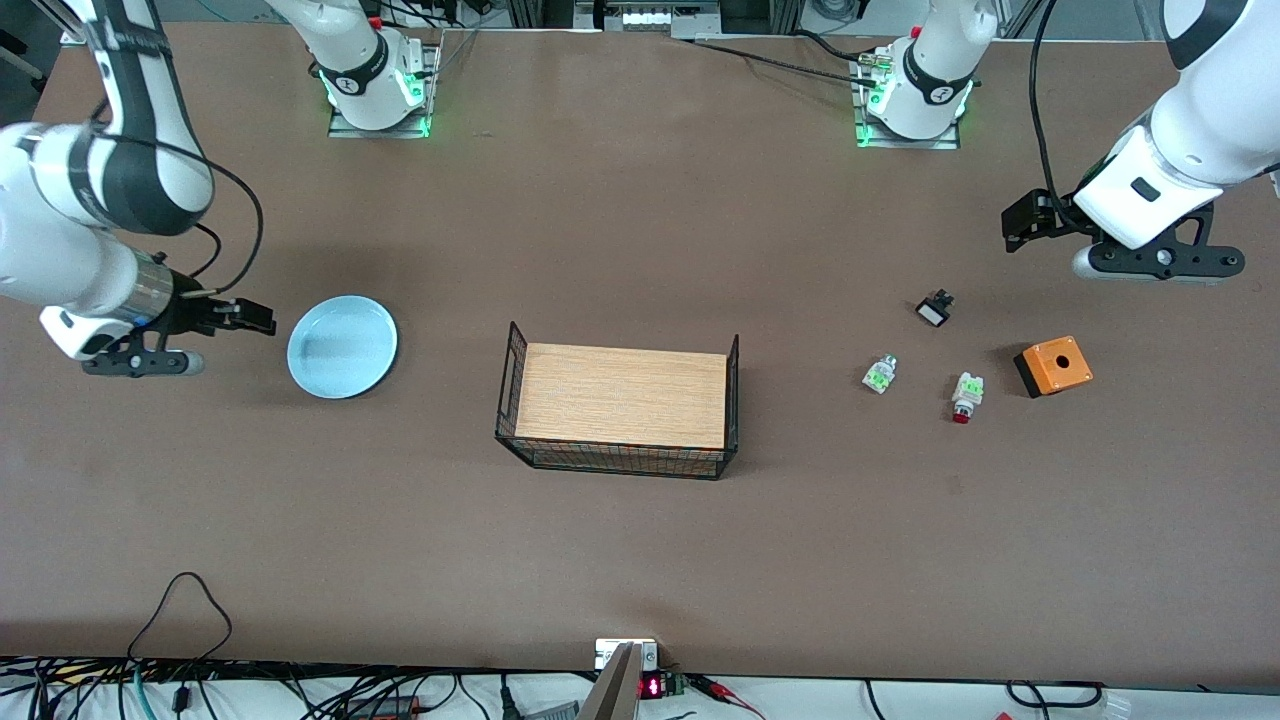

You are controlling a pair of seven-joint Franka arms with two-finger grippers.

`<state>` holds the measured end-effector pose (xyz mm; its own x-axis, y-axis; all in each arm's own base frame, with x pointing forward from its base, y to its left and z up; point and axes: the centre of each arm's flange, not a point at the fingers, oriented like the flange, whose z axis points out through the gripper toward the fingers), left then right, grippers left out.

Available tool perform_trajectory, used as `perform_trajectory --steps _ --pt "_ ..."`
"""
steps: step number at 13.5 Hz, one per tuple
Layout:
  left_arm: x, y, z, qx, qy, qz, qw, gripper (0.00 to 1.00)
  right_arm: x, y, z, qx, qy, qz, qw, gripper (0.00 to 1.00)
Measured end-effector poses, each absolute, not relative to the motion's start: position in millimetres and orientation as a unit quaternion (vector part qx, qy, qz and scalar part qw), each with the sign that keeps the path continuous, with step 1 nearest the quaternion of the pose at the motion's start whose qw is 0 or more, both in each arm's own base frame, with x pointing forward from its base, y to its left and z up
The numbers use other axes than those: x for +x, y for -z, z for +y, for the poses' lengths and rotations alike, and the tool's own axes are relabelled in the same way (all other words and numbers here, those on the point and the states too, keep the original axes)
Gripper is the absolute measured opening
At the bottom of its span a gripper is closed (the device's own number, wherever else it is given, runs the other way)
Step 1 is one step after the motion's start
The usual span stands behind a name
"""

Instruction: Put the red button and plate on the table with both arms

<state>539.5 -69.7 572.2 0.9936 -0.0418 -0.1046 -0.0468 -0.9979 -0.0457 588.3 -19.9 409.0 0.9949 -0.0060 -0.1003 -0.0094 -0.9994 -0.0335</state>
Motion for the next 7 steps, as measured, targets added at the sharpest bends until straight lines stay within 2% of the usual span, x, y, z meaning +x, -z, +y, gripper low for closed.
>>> perform_trajectory --steps 4,7 --pt "540 -572 -70 -0.998 -0.052 0.022 0.024 1.0 602 -496 3 -0.999 -0.049 0.017 0.015 1.0" --pt "540 -572 -70 -0.998 -0.052 0.022 0.024 1.0 601 -550 -17 -0.998 -0.045 0.034 0.012 1.0"
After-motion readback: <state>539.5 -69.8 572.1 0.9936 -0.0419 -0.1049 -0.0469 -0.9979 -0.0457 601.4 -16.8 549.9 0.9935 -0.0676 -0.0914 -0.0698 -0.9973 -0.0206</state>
